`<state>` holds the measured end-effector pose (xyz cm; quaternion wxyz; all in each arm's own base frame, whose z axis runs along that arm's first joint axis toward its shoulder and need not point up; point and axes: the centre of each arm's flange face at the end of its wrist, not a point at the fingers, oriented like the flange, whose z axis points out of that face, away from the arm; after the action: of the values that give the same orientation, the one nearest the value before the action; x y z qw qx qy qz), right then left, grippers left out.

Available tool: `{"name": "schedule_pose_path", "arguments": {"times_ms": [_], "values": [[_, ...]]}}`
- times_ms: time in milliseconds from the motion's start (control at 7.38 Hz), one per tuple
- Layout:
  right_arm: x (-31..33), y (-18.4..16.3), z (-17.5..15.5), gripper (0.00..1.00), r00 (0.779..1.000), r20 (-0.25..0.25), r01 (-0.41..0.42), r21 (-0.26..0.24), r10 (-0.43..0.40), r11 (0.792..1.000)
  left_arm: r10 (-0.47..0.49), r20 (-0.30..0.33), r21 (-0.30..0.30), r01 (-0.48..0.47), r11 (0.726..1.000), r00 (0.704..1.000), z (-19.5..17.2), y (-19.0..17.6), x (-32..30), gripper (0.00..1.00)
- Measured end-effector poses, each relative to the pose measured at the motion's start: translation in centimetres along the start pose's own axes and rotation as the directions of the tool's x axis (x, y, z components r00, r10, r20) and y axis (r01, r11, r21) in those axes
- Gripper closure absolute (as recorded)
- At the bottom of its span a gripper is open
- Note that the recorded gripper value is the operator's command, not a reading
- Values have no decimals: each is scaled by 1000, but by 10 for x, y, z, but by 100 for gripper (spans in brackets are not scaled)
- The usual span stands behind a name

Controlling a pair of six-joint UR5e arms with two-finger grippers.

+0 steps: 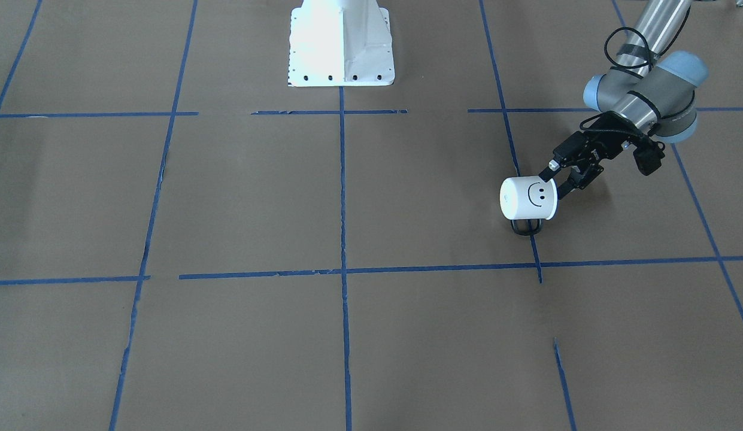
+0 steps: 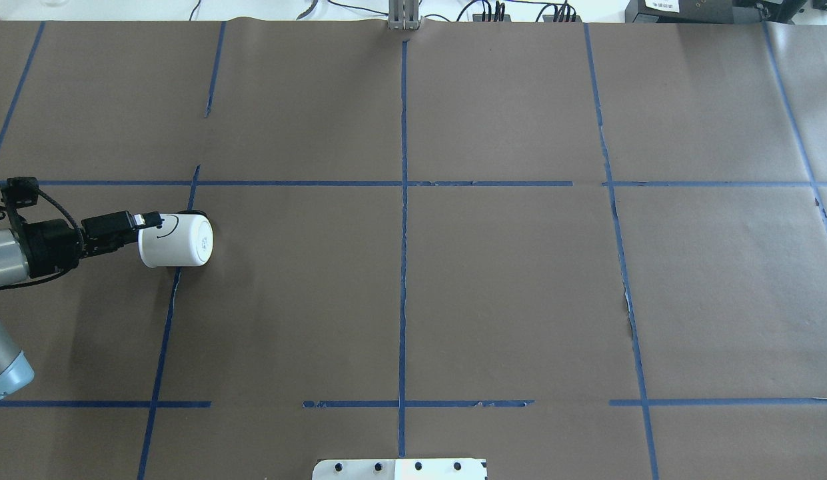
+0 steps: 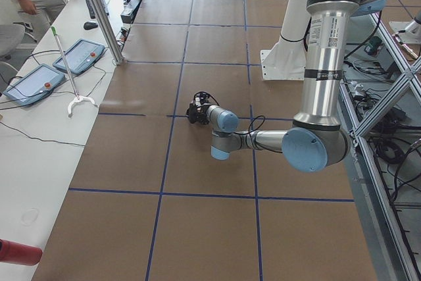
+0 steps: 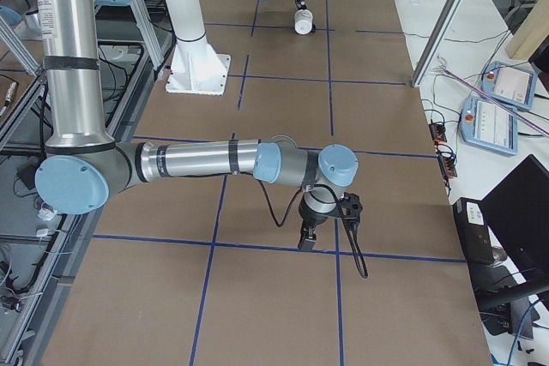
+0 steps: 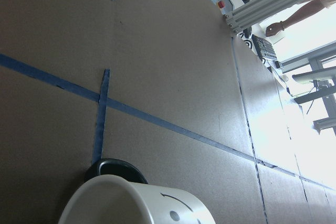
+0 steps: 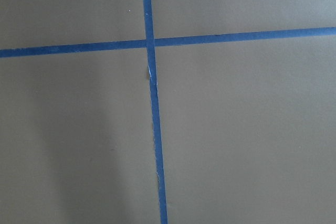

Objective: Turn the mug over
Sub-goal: 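Reach the left gripper toward the white mug lying on its side, then close the left gripper on the mug's open rim and lift it, then carry the mug with the left gripper toward the table centre, rotating it upright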

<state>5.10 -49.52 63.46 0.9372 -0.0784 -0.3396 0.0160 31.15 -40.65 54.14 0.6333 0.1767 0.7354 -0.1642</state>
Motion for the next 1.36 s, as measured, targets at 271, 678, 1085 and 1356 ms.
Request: {"name": "schedule_pose_path", "arguments": {"times_ms": [271,678,1085,1356], "values": [[0,0,0,0,1000,0,0,-1,0,1000,-89,-16,-136,86,987,996,15,15,13,100],[0,0,0,0,1000,0,0,0,0,1000,-145,-13,-211,139,968,989,12,2,25,100],[0,0,0,0,1000,0,0,0,0,1000,-155,-21,-242,145,959,988,25,-41,69,100],[0,0,0,0,1000,0,0,0,0,1000,-160,85,-344,179,922,984,38,-59,122,100]]}}
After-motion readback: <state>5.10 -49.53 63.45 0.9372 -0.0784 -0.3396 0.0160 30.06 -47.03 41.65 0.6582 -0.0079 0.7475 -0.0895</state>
